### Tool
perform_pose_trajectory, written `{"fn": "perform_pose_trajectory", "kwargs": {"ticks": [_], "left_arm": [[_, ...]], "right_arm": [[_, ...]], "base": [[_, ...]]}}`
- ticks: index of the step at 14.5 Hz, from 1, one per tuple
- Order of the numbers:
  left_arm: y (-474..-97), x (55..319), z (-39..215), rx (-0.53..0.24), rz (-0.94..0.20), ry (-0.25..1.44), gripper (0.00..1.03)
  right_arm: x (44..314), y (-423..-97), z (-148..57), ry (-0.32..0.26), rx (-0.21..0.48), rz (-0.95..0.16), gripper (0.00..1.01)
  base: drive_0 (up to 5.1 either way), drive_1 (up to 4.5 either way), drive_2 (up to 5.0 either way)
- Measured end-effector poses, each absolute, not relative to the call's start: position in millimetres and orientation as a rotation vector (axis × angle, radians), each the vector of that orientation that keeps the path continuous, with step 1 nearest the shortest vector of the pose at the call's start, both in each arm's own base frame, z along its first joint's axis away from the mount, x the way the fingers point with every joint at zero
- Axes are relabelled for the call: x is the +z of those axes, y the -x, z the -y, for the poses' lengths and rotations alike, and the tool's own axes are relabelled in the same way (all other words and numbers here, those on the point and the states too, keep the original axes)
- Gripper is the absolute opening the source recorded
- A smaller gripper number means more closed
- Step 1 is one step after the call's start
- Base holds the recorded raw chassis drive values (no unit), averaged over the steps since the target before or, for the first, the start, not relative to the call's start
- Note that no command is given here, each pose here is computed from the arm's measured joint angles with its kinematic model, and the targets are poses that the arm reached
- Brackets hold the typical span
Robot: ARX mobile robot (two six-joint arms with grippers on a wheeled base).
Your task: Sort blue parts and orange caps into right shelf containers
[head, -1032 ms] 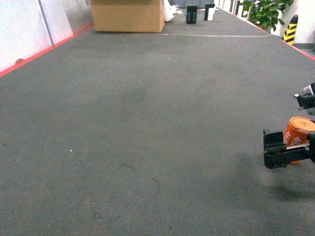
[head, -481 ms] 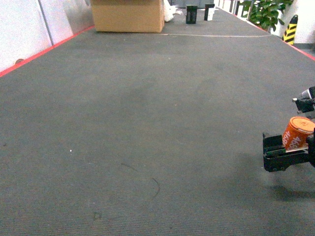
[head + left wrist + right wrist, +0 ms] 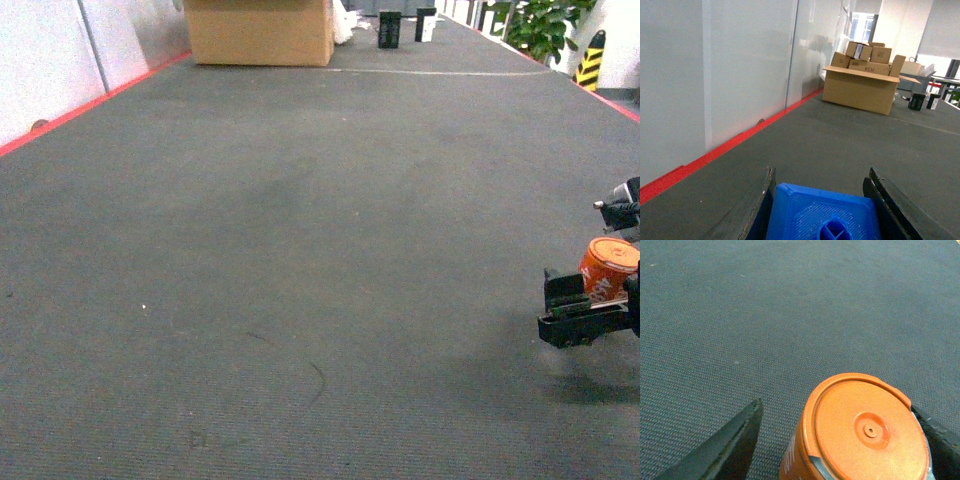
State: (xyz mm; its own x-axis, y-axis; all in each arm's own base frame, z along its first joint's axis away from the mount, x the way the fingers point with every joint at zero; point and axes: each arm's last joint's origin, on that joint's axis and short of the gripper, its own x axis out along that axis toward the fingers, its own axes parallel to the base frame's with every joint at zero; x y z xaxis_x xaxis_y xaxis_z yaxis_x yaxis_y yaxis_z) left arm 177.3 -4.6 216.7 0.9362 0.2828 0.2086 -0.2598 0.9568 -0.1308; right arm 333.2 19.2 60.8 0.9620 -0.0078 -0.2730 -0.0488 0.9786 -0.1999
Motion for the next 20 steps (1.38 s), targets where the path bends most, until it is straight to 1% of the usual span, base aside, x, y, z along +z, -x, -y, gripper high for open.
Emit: {"fn": "perform_pose_trajectory", "kwargs": {"ticks": [2,3,4,7,11,14,15,20], "left_arm": [[-177,217,5,0.277,0.229,0.102,0.47],[-177,217,5,0.277,0.227,0.102,0.47],[-177,217,5,0.277,0.227,0.102,0.47],[-177,217,5,0.278,0.227,0.102,0.47],[-177,217,5,0.277,0.227,0.102,0.47],[-177,217,5,0.278,0.227,0.102,0.47],[-177,217,5,0.278,0.227,0.102,0.47],[-177,217,5,0.278,0.227,0.102,0.47]], "right_arm": [[61,-334,-17,0.212,0.016,-0.274,0.59],[61,-334,-15,0.215,0.010,-0.266,0.49],[61,-335,-13,0.215,0.008,-0.263,0.46],[59,-336,-8,0.211,0.009,-0.260,0.46],[59,-335,-7,0.210,0.009,-0.249,0.45],[62,-321,-9,0.198,0.018,-0.264,0.45],[66,-316,-12,0.188,0.030,-0.267,0.45],[118,-305,-26,0.112,0.091,-0.161,0.45]], "base": [[0.0,0.00,0.0],[0.0,0.00,0.0],[0.0,0.00,0.0],[0.0,0.00,0.0],[0.0,0.00,0.0],[0.0,0.00,0.0],[0.0,0.00,0.0],[0.0,0.00,0.0]]}}
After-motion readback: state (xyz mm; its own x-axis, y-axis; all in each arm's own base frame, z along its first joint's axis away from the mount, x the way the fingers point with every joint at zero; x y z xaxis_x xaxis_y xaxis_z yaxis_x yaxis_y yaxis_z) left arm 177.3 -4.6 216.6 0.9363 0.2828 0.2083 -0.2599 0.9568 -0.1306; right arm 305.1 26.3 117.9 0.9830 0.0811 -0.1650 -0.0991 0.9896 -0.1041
